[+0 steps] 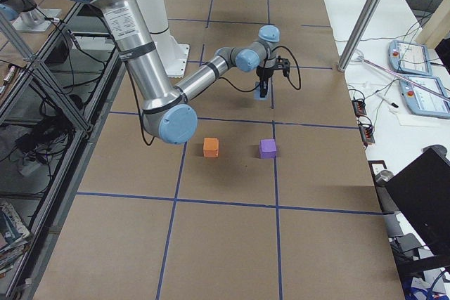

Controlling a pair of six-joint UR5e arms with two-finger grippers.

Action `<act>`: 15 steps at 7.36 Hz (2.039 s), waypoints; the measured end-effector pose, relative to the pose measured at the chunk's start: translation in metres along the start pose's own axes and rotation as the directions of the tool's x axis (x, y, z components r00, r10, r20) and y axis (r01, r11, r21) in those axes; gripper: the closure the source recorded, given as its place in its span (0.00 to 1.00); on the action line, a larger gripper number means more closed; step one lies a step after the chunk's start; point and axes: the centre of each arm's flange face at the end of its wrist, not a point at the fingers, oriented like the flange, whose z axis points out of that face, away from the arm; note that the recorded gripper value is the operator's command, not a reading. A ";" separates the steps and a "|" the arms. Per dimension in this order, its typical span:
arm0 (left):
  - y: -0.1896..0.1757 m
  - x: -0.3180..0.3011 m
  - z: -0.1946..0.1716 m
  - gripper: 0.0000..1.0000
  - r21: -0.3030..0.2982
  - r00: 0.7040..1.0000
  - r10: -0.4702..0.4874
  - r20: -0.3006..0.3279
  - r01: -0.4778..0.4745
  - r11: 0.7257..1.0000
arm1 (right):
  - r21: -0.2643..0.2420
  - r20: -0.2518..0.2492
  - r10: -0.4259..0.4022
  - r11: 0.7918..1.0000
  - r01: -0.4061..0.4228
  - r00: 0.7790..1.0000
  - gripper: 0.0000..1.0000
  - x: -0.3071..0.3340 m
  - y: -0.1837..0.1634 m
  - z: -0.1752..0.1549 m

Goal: Place blue block between orange and purple blocks
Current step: 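Carry the cube with the right gripper between the purple and orange cubes, then release the light blue cube and withdraw the right arm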

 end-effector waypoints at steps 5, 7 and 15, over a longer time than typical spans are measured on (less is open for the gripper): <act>0.003 -0.002 0.000 0.00 -0.001 1.000 -0.002 0.000 0.002 1.000 | -0.021 0.014 0.016 1.000 -0.016 1.000 0.41 0.175 0.061 0.035; 0.003 -0.002 0.002 0.00 -0.003 1.000 -0.002 0.001 0.002 1.000 | -0.036 0.000 0.010 0.999 -0.010 1.000 0.00 0.172 0.069 0.051; 0.005 -0.006 0.004 0.00 -0.004 1.000 0.003 0.004 -0.003 1.000 | 0.002 -0.011 -0.158 0.987 0.158 0.987 0.00 0.281 0.033 -0.050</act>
